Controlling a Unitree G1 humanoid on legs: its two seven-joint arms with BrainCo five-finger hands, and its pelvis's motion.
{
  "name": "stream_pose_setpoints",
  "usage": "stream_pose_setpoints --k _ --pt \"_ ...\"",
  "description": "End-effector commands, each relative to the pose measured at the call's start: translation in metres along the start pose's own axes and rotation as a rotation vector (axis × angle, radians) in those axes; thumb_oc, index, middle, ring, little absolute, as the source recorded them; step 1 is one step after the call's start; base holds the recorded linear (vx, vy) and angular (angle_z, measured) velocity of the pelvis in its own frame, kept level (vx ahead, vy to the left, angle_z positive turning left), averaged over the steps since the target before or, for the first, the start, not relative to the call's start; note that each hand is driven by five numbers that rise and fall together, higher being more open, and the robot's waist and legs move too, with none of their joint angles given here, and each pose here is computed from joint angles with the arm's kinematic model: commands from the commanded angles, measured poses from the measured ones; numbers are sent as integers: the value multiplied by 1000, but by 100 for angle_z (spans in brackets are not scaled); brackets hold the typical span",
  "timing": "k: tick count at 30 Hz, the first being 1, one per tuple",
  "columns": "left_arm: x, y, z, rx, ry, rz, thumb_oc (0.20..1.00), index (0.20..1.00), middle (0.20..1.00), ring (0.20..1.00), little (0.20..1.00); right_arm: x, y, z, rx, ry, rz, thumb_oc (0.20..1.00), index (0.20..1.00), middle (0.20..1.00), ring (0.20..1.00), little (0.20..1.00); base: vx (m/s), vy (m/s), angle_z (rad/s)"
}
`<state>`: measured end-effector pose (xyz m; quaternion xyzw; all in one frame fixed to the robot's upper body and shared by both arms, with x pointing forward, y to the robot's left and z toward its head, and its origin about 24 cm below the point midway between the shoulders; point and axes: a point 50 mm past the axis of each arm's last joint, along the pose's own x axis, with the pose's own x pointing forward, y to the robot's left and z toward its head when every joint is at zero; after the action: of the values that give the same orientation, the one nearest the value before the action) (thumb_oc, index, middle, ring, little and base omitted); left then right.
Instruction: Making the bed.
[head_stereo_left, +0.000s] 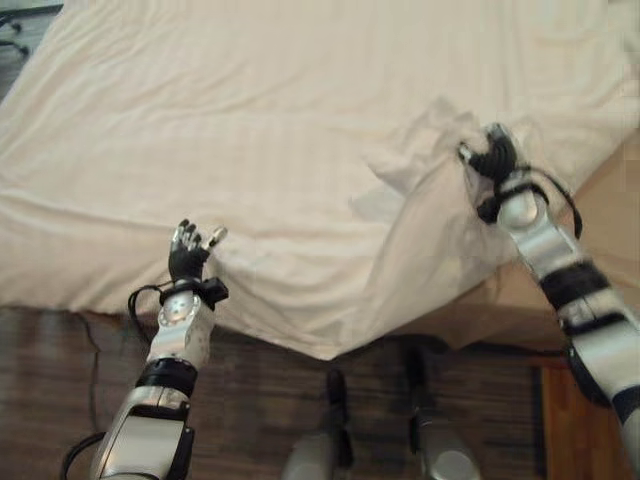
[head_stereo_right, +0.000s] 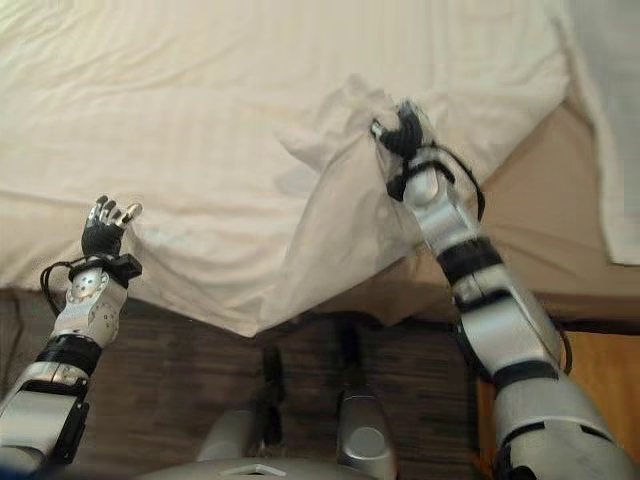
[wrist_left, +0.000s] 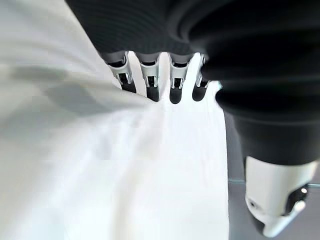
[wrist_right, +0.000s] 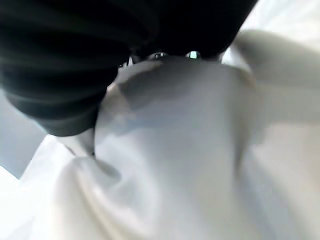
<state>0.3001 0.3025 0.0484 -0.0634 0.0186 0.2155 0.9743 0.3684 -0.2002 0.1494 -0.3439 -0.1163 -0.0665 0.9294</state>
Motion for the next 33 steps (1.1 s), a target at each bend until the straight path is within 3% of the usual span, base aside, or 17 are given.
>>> stream_pose_setpoints --k 1,7,11,12,13,14,15,17,18,22,23,26,33 --pt "-3 -31 -4 -11 -15 -117 1000 1000 1000 1000 1000 -11 -12 -35 -61 111 -34 200 200 200 200 200 40 20 -29" --pt "-17 -18 -30 7 70 -99 1000 1000 1000 1000 1000 -49 -23 -93 -163 309 14 200 200 200 200 200 2 -4 -45" --pt "-14 -31 -30 -29 72 -120 1000 1000 1000 1000 1000 -41 -38 -100 -210 355 -16 200 200 200 200 200 -127 13 -46" --pt "-8 -42 -28 -55 70 -134 1000 1000 1000 1000 1000 -26 -60 -95 -282 365 -61 200 200 200 200 200 -107 33 -38" --pt "-8 -42 -27 -56 69 -133 1000 1000 1000 1000 1000 -25 -60 -95 -282 362 -61 200 200 200 200 200 -200 78 -19" --pt "0 -47 -18 -84 40 -134 1000 1000 1000 1000 1000 -6 -88 -83 -385 362 -109 200 200 200 200 200 -102 38 -21" --pt "0 -47 -17 -87 38 -133 1000 1000 1000 1000 1000 -5 -88 -82 -386 359 -110 200 200 200 200 200 -151 73 -47" --pt "6 -50 -6 -118 5 -132 1000 1000 1000 1000 1000 -1 -125 -88 -465 482 -188 200 200 200 200 200 -66 31 -72" --pt "5 -50 -4 -137 -4 -138 1000 1000 1000 1000 1000 -9 -136 -100 -498 567 -211 1000 1000 1000 1000 1000 0 0 -54" --pt "-3 -56 -13 -181 13 -166 1000 1000 1000 1000 1000 -45 -145 -139 -508 777 -241 1000 1000 1000 1000 1000 38 -28 -19" --pt "-14 -61 -24 -208 41 -204 1000 1000 1000 1000 1000 -82 -147 -168 -527 941 -238 1000 1000 1000 1000 1000 49 -44 9" --pt "-31 -69 -37 -243 74 -243 1000 1000 1000 1000 1000 -140 -149 -203 -500 1160 -236 1000 1000 1000 1000 1000 45 -35 16" --pt "-49 -80 -50 -249 116 -307 1000 1000 1000 1000 1000 -262 -139 -243 -499 1502 -134 1000 1000 1000 1000 1000 17 -47 13"
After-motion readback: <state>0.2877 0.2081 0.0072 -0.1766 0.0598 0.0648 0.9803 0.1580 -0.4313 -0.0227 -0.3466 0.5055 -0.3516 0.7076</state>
